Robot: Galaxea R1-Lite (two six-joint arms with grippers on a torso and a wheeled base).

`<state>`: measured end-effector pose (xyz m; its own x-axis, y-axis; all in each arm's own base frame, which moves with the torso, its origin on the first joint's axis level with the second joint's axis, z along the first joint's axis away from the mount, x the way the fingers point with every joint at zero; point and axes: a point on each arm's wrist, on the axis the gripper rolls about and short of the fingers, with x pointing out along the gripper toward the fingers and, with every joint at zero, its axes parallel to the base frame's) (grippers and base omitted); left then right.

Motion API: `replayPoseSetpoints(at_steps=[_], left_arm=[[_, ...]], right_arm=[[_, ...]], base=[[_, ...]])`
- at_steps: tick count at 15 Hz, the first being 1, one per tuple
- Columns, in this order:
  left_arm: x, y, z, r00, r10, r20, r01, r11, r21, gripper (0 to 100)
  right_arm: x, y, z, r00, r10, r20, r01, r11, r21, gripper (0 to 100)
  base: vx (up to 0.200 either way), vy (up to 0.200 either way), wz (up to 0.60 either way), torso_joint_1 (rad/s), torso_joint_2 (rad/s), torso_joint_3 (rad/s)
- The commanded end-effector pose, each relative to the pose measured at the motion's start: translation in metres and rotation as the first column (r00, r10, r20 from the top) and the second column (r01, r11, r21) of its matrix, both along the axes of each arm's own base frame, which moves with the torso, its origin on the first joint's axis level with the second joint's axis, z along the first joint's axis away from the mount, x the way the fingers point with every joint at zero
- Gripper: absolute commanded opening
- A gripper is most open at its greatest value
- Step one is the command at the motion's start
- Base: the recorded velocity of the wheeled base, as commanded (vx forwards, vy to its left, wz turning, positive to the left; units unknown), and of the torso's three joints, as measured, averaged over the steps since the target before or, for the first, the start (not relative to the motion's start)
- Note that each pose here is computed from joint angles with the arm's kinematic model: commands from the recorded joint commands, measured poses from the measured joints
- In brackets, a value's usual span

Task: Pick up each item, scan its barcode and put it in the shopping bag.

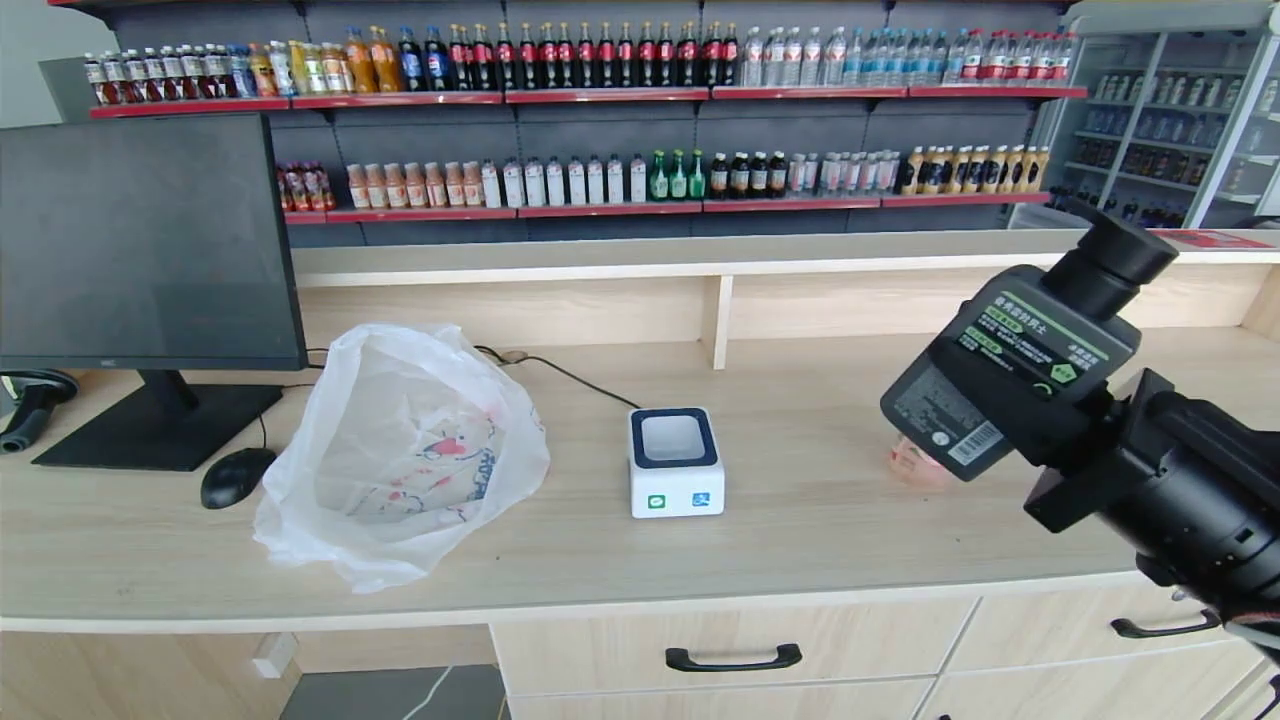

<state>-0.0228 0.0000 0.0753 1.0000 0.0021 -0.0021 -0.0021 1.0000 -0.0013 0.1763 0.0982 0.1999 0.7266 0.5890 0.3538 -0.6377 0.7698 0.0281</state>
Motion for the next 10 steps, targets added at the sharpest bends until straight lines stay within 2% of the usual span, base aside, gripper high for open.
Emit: replayPoseSetpoints(at_steps=[1, 2, 3, 4, 8, 10], left_arm=[[0.000, 0.000, 0.000, 1.000, -0.001, 0.001, 0.001, 1.000, 0.000, 100], [0.000, 0.000, 0.000, 1.000, 0.001, 0.001, -0.001, 1.000, 0.000, 100], [0.000, 0.000, 0.000, 1.000, 0.001, 0.001, -0.001, 1.000, 0.000, 100], [0.000, 0.000, 0.000, 1.000, 0.001, 0.001, -0.001, 1.000, 0.000, 100], [0.000, 0.000, 0.000, 1.000, 0.001, -0.001, -0.001, 1.000, 0.000, 100], [0.000, 0.000, 0.000, 1.000, 0.001, 0.001, -0.001, 1.000, 0.000, 100]], right_arm=[[0.005, -0.010, -0.002, 0.994, -0.105, -0.004, 0.105, 0.994, -0.004, 0], [0.012, -0.018, -0.006, 0.981, -0.193, -0.016, 0.193, 0.981, -0.014, 0], [0.012, -0.018, -0.006, 0.981, -0.193, -0.016, 0.193, 0.981, -0.014, 0], [0.021, -0.026, -0.011, 0.966, -0.255, -0.033, 0.254, 0.967, -0.035, 0], [0.044, -0.024, -0.019, 0.957, -0.286, -0.053, 0.283, 0.957, -0.064, 0], [0.054, -0.032, -0.018, 0.923, -0.380, -0.060, 0.377, 0.925, -0.047, 0]], base=[[0.000, 0.000, 0.00, 0.000, 0.00, 0.000], [0.000, 0.000, 0.00, 0.000, 0.00, 0.000], [0.000, 0.000, 0.00, 0.000, 0.00, 0.000], [0.000, 0.000, 0.00, 0.000, 0.00, 0.000], [0.000, 0.000, 0.00, 0.000, 0.00, 0.000], [0.000, 0.000, 0.00, 0.000, 0.00, 0.000]])
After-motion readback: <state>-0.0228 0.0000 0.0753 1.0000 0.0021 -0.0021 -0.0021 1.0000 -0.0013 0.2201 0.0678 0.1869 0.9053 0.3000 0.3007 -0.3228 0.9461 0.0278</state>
